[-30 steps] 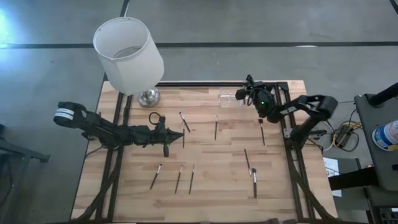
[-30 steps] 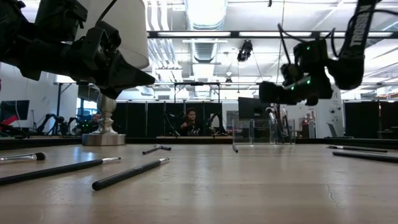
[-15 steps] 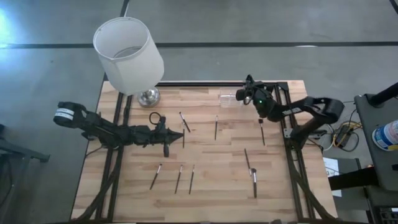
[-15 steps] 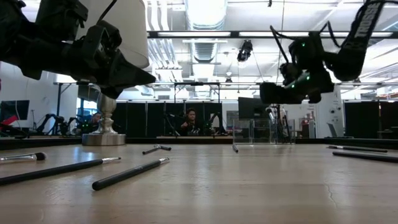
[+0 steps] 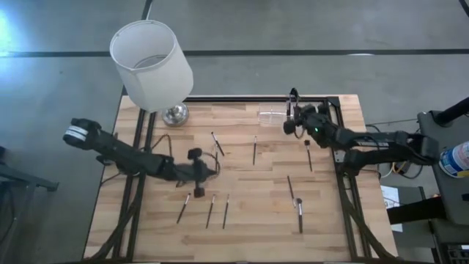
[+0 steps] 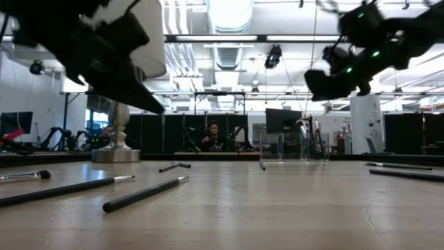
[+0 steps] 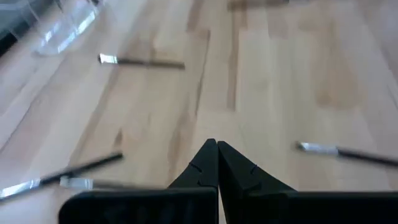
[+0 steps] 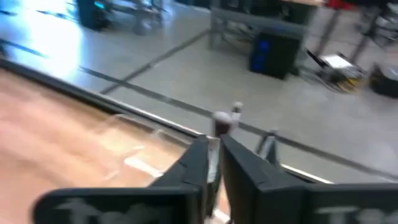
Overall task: Put items in baskets/containers
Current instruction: Put the foundation brush into the transparent organizer
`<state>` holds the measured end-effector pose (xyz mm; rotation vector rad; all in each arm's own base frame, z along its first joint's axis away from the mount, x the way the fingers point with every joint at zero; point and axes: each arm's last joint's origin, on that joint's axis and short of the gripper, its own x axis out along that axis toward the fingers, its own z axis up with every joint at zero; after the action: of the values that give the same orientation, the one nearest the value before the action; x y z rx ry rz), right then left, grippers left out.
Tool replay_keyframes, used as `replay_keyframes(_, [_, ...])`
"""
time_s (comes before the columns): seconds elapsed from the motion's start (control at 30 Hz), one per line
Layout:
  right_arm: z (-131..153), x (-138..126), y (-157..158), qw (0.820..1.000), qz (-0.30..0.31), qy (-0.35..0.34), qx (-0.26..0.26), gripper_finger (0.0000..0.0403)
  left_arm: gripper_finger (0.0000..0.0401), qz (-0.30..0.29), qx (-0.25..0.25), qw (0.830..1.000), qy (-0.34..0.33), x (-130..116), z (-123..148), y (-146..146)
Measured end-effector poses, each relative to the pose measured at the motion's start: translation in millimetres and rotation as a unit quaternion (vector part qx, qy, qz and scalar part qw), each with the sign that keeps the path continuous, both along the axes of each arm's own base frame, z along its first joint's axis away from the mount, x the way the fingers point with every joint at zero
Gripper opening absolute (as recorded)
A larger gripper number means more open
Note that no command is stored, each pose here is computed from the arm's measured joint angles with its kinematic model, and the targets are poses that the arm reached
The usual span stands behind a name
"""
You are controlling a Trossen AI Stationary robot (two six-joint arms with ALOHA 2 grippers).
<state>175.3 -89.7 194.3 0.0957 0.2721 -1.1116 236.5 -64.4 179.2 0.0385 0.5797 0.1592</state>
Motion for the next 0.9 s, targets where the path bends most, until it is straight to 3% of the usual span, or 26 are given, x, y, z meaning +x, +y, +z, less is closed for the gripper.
replay_keyframes(0.13, [-0.2, -1.0, 30.3, 0.998, 0.058, -0.014, -0.014, 0.0012, 0.0, 0.024, -0.017, 0.995, 0.092, -8.8, 14.0, -32.6])
replay_keyframes(0.23, [-1.4, -1.0, 49.1, 0.996, 0.083, -0.014, -0.025, 0.0012, 0.0, 0.075, -0.055, 0.984, 0.149, -21.2, 17.6, -51.7])
replay_keyframes(0.47, [-7.3, 0.9, 76.3, 0.993, 0.108, 0.0, -0.043, 0.0011, 0.0008, 0.234, -0.128, 0.935, 0.235, -48.1, 5.7, -69.5])
replay_keyframes(0.67, [-9.5, 3.8, 83.5, 0.992, 0.119, 0.008, -0.045, 0.0011, 0.0054, 0.262, -0.229, 0.905, 0.244, -55.1, -12.4, -76.5])
replay_keyframes(0.9, [-10.3, 4.8, 83.9, 0.992, 0.119, 0.008, -0.043, 0.0011, 0.0076, 0.27, -0.256, 0.899, 0.23, -56.1, -19.8, -75.8])
